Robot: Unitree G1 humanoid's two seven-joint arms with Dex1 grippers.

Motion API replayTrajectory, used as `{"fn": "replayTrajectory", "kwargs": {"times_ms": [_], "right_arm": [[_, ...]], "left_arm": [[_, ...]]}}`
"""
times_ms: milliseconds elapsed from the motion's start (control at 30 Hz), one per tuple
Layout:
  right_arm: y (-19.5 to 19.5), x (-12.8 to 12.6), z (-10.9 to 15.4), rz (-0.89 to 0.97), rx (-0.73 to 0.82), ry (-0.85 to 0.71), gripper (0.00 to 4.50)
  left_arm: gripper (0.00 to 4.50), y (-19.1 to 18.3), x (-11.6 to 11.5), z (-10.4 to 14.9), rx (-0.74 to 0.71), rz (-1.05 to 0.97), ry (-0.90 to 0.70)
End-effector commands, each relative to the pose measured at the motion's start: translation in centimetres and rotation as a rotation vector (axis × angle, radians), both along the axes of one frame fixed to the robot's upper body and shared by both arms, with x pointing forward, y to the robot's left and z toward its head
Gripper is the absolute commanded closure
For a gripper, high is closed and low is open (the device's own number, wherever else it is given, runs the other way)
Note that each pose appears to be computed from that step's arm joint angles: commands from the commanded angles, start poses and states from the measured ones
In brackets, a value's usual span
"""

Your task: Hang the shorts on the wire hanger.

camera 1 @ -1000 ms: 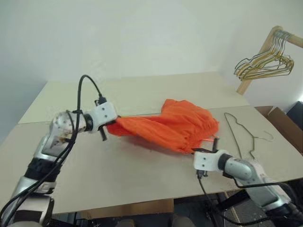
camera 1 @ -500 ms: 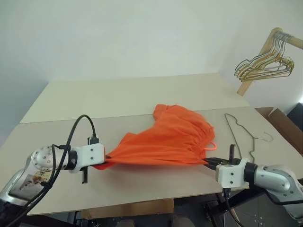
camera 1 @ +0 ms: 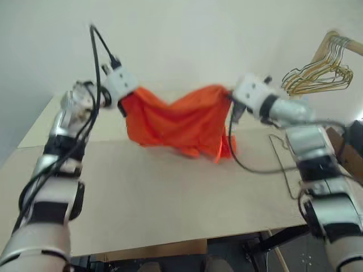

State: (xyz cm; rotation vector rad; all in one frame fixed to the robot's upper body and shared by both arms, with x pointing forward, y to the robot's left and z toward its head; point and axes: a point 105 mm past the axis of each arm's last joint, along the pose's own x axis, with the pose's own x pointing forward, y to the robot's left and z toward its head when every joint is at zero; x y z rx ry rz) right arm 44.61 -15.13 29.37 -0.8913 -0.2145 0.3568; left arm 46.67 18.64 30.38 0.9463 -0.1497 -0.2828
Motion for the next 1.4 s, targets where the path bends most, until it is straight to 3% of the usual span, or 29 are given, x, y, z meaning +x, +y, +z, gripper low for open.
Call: {"fn": "replayTrajectory", "kwargs": {"times_ms": [33, 100, 200, 267, 367, 500, 633, 767, 867, 1000, 1233, 1400], "right_arm": [[-3.6, 1.7, 7.5, -0.308, 0.148, -0.31, 4.48], [-4.6, 0.8, 11.4, -0.378, 0.255, -0.502, 4.48], [-5.0, -1.4, 15.2, -0.359, 0.339, -0.736, 4.48], [-5.0, -1.9, 15.3, -0.31, 0.353, -0.771, 4.48], [-4.8, -1.1, 12.5, -0.231, 0.263, -0.706, 4.48], [-4.3, -0.8, 5.0, -0.048, 0.064, -0.546, 4.48], [-3.5, -2.8, -3.2, 0.196, -0.14, -0.335, 4.48], [-3.0, -6.0, -9.8, 0.41, -0.263, -0.149, 4.48], [-2.6, -7.8, -12.5, 0.509, -0.296, -0.056, 4.48], [-2.1, -9.7, -15.0, 0.609, -0.327, 0.036, 4.48], [-1.8, -11.5, -17.6, 0.687, -0.475, 0.067, 4.48], [-2.2, -12.8, -19.3, 0.74, -0.574, 0.094, 4.48]], "left_arm": [[4.5, 0.2, -0.1, 9.4, -0.091, 0.219, -0.397], [4.5, -0.3, -1.8, 14.3, -0.212, 0.263, -0.601], [4.5, -1.6, -4.4, 18.5, -0.304, 0.234, -0.816], [4.5, -2.4, -5.4, 19.5, -0.297, 0.2, -0.909], [4.5, -3.6, -5.6, 18.7, -0.245, 0.117, -0.94], [4.5, -5.7, -4.3, 13.0, -0.176, -0.134, -0.778], [4.5, -6.3, -5.1, 4.3, -0.068, -0.385, -0.527], [4.5, -4.2, -10.7, -6.5, 0.009, -0.577, -0.056], [4.5, -2.4, -15.2, -11.0, 0.096, -0.639, 0.232], [4.5, -0.4, -20.1, -13.5, 0.214, -0.717, 0.533], [4.5, 1.7, -26.4, -16.2, 0.385, -0.81, 0.914], [4.5, 0.4, -27.8, -17.4, 0.363, -0.815, 0.965]]}}
